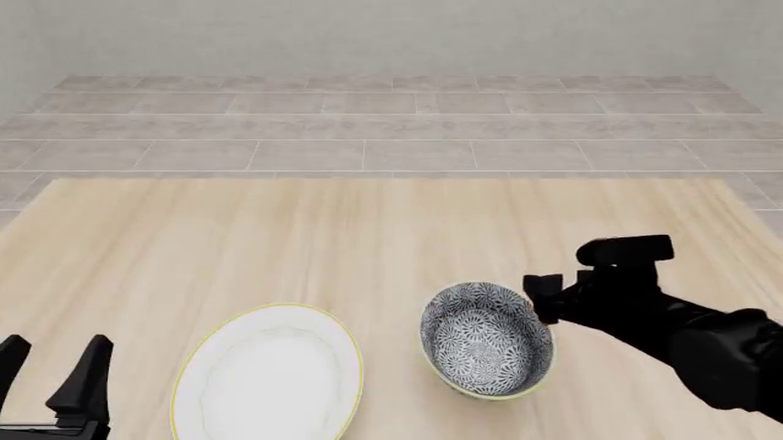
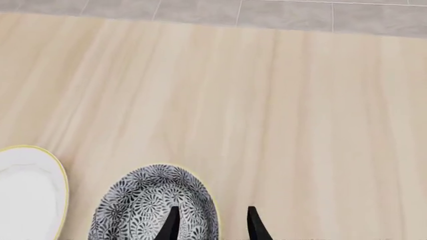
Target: Put the bowl on the plate.
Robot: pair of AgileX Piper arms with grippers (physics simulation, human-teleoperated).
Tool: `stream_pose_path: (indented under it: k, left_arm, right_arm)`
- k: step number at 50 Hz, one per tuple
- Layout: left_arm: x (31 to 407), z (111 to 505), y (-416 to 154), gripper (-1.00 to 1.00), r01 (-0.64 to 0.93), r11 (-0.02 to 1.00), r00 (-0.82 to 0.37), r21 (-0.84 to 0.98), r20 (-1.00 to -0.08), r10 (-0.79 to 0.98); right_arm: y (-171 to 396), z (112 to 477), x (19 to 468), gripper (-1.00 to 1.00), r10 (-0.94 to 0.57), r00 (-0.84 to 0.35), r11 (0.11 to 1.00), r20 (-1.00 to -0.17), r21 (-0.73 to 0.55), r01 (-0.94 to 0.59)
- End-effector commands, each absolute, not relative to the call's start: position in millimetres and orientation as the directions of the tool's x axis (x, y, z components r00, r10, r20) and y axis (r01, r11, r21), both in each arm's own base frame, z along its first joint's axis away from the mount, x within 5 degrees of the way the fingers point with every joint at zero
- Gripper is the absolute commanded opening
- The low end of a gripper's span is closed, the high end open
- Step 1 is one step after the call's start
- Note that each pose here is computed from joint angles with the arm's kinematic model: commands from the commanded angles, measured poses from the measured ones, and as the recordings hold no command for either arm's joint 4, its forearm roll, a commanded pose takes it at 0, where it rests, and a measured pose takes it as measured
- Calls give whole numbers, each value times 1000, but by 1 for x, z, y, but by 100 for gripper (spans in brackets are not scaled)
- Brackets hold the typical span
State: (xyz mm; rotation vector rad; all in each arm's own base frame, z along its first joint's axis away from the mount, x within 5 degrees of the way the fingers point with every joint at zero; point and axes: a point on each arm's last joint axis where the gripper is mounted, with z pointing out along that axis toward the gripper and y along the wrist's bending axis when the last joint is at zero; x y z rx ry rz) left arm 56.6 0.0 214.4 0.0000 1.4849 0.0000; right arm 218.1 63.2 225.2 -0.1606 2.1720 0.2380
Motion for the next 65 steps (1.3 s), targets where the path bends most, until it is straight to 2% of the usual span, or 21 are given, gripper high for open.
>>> stream_pose_path:
  k: [1,25,65]
  left_arm:
    - [57,214,0,100,0,1000,86,0,-996,0]
    - [57,214,0,100,0,1000,86,0,-996,0]
    - [57,214,0,100,0,1000,86,0,-996,0]
  right_arm:
    - [66,206,221,100,-19,-602,973,-799,124,-196]
    - [73,180,222,100,1,-633,969,-774,157,-190]
    - [71,170,217,100,24,-640,969,-768,175,-174]
